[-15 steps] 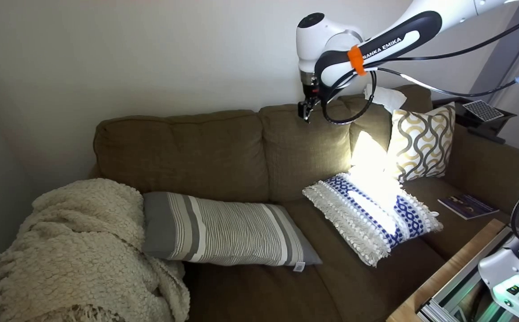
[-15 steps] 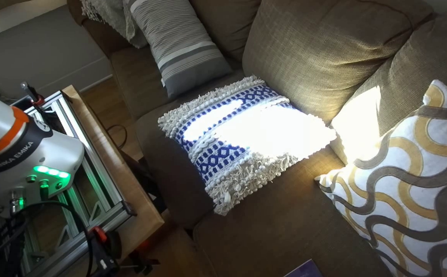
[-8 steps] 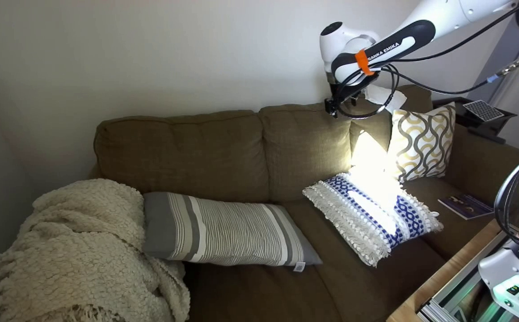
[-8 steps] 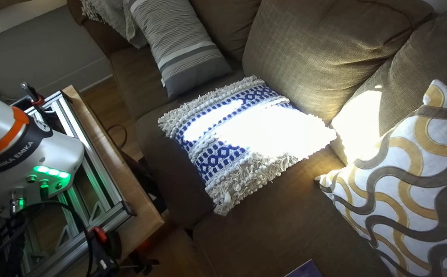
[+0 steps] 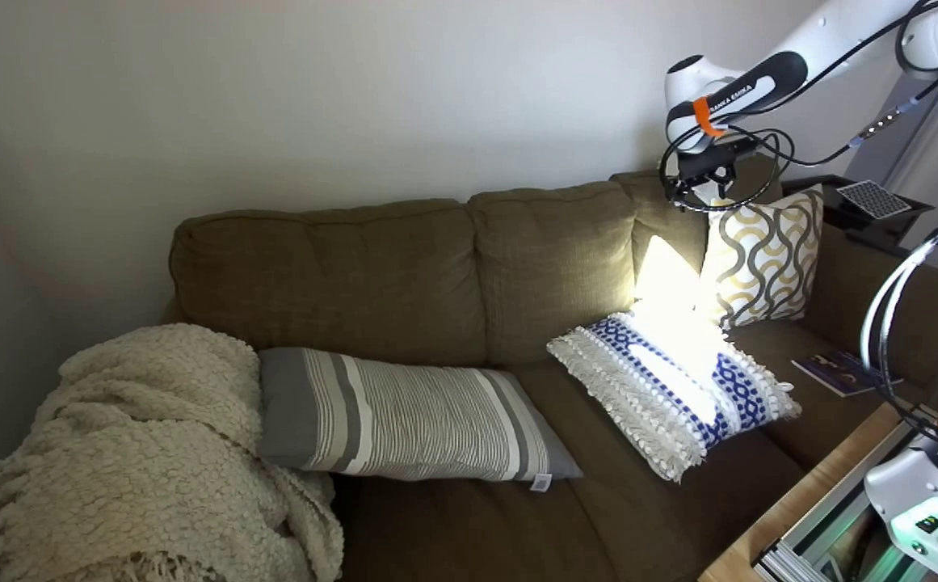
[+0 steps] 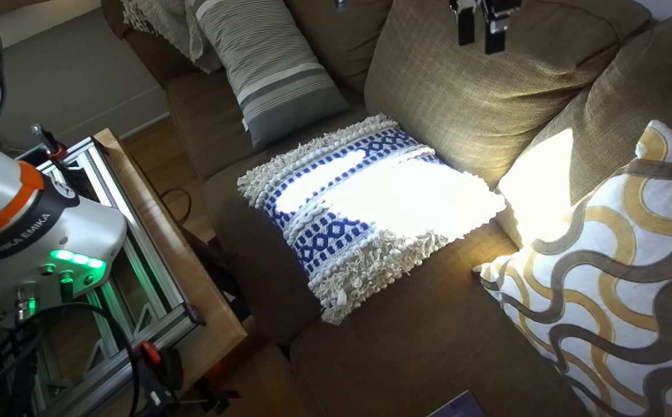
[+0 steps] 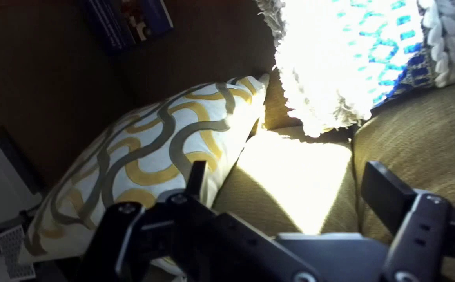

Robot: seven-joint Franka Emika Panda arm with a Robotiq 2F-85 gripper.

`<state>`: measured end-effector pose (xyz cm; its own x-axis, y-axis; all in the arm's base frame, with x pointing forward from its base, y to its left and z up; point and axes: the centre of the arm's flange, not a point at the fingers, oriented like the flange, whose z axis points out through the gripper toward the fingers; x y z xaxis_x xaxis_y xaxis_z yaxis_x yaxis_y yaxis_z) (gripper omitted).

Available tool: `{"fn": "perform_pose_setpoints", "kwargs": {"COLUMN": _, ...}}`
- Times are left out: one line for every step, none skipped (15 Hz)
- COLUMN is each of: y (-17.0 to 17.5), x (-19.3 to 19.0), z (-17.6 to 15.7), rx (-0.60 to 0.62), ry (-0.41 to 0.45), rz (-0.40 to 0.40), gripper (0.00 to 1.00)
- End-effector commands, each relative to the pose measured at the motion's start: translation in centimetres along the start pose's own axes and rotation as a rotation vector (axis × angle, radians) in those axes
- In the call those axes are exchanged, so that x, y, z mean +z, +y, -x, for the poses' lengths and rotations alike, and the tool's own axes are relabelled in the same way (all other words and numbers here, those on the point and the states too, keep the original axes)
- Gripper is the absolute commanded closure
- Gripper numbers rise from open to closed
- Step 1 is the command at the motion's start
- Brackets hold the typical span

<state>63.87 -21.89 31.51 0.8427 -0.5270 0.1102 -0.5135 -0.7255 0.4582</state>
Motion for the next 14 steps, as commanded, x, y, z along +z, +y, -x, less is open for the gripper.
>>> {"fn": "perform_pose_setpoints", "kwargs": {"y": 4.0, "x": 5.2, "z": -3.3, "rx": 0.185, "ry": -0.066, "rz": -0.04, "gripper": 0.0}}
{"fn": "perform_pose_setpoints", "kwargs": {"y": 5.4, "x": 6.2, "z": -4.0, "rx": 0.236, "ry": -0.088, "rz": -0.049, "gripper": 0.0}}
{"fn": "perform_pose_setpoints", "kwargs": {"y": 6.7, "x": 7.6, "z": -4.5, "rx": 0.285, "ry": -0.108, "rz": -0.057, "gripper": 0.0}}
{"fn": "perform_pose_setpoints", "kwargs": {"y": 7.8, "x": 8.4, "z": -5.3, "rx": 0.333, "ry": -0.128, "rz": -0.068, "gripper": 0.0}}
{"fn": "perform_pose_setpoints", "kwargs": {"y": 8.7, "x": 9.4, "z": -6.1, "rx": 0.382, "ry": -0.136, "rz": -0.083, "gripper": 0.0}}
{"fn": "perform_pose_setpoints", "kwargs": {"y": 9.5, "x": 10.0, "z": -6.8, "rx": 0.433, "ry": -0.144, "rz": -0.097, "gripper": 0.0}}
{"fn": "perform_pose_setpoints", "kwargs": {"y": 10.1, "x": 10.6, "z": -7.7, "rx": 0.484, "ry": -0.149, "rz": -0.112, "gripper": 0.0}}
{"fn": "perform_pose_setpoints", "kwargs": {"y": 10.6, "x": 10.9, "z": -8.7, "rx": 0.533, "ry": -0.146, "rz": -0.129, "gripper": 0.0}}
{"fn": "perform_pose_setpoints", "kwargs": {"y": 11.0, "x": 10.8, "z": -9.9, "rx": 0.58, "ry": -0.141, "rz": -0.153, "gripper": 0.0}}
{"fn": "perform_pose_setpoints", "kwargs": {"y": 11.2, "x": 10.9, "z": -10.7, "rx": 0.63, "ry": -0.128, "rz": -0.169, "gripper": 0.0}}
{"fn": "perform_pose_setpoints", "kwargs": {"y": 11.3, "x": 10.6, "z": -11.6, "rx": 0.677, "ry": -0.104, "rz": -0.183, "gripper": 0.0}}
{"fn": "perform_pose_setpoints", "kwargs": {"y": 11.2, "x": 10.6, "z": -12.7, "rx": 0.721, "ry": -0.072, "rz": -0.19, "gripper": 0.0}}
{"fn": "perform_pose_setpoints", "kwargs": {"y": 11.1, "x": 10.4, "z": -13.6, "rx": 0.764, "ry": -0.041, "rz": -0.196, "gripper": 0.0}}
{"fn": "perform_pose_setpoints", "kwargs": {"y": 10.9, "x": 10.4, "z": -14.2, "rx": 0.807, "ry": -0.008, "rz": -0.2, "gripper": 0.0}}
